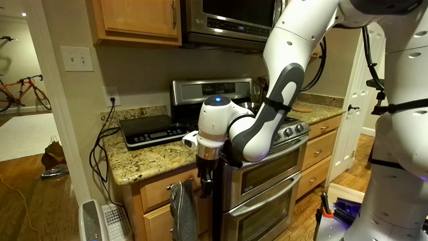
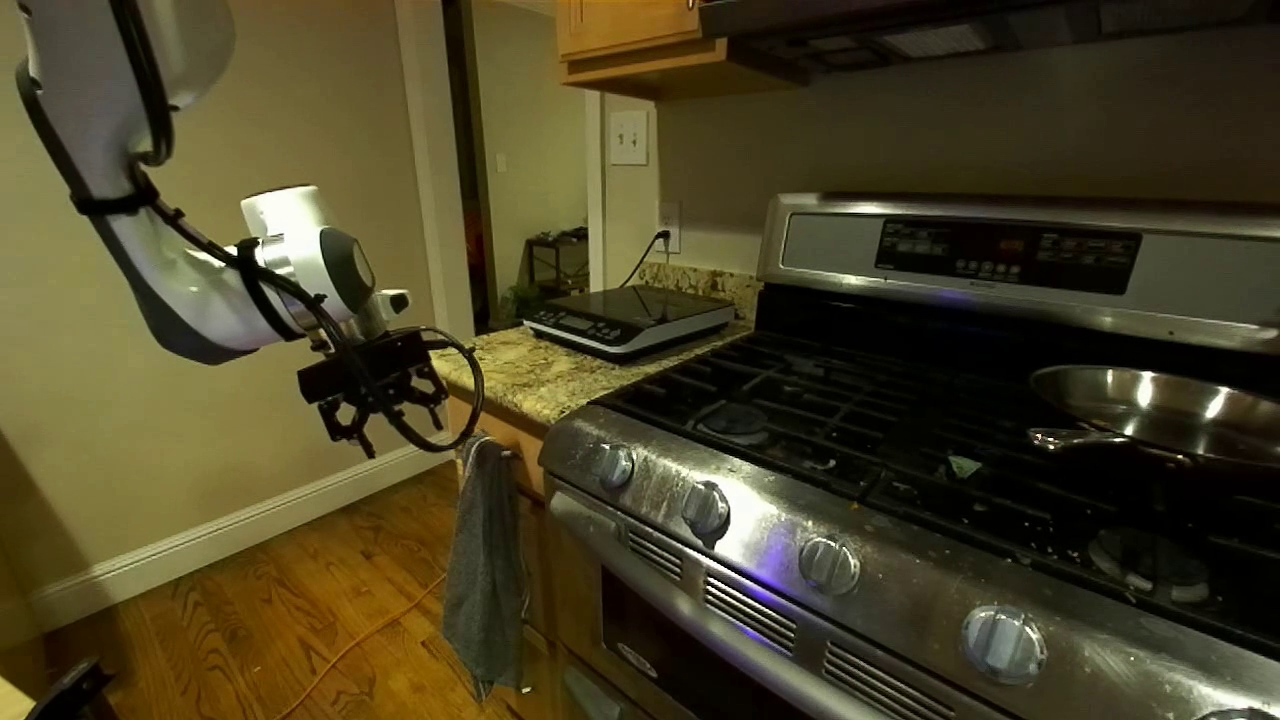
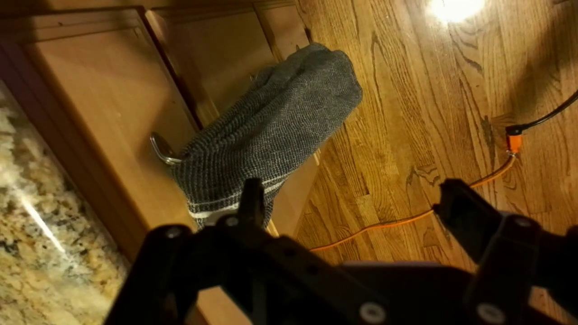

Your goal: Open the left first top drawer

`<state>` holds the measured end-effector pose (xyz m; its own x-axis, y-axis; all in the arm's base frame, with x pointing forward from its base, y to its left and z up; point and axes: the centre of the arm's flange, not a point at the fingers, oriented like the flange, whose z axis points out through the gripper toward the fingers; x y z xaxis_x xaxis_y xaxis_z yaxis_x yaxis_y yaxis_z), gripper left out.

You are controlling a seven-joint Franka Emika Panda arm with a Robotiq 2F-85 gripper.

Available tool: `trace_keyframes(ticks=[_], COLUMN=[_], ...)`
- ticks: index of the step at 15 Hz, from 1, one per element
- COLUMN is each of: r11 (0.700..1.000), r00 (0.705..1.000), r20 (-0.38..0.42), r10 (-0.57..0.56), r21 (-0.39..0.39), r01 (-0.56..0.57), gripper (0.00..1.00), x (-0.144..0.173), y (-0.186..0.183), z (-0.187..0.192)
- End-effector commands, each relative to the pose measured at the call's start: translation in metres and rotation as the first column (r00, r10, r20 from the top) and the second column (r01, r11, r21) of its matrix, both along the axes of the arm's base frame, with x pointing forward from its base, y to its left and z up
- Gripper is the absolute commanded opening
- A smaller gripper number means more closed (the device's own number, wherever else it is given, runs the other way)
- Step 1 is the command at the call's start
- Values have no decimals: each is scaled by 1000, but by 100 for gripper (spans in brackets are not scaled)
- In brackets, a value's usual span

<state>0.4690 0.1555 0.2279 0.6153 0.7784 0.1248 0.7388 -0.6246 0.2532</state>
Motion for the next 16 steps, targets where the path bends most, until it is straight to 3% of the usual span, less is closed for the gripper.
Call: trace_keyframes(ticks=[1, 7, 12, 16], r11=[1000, 997, 988, 981], r00=[1000, 996, 983, 977], r20=[10, 43, 112, 114], r10=[12, 72, 148, 181], r21=[1, 15, -52, -85], r01=[-12, -72, -143, -172], gripper=[100, 100, 100, 100], x=[16, 29, 31, 35], y=[-2, 9, 15, 20], z=[-20, -40, -39, -45])
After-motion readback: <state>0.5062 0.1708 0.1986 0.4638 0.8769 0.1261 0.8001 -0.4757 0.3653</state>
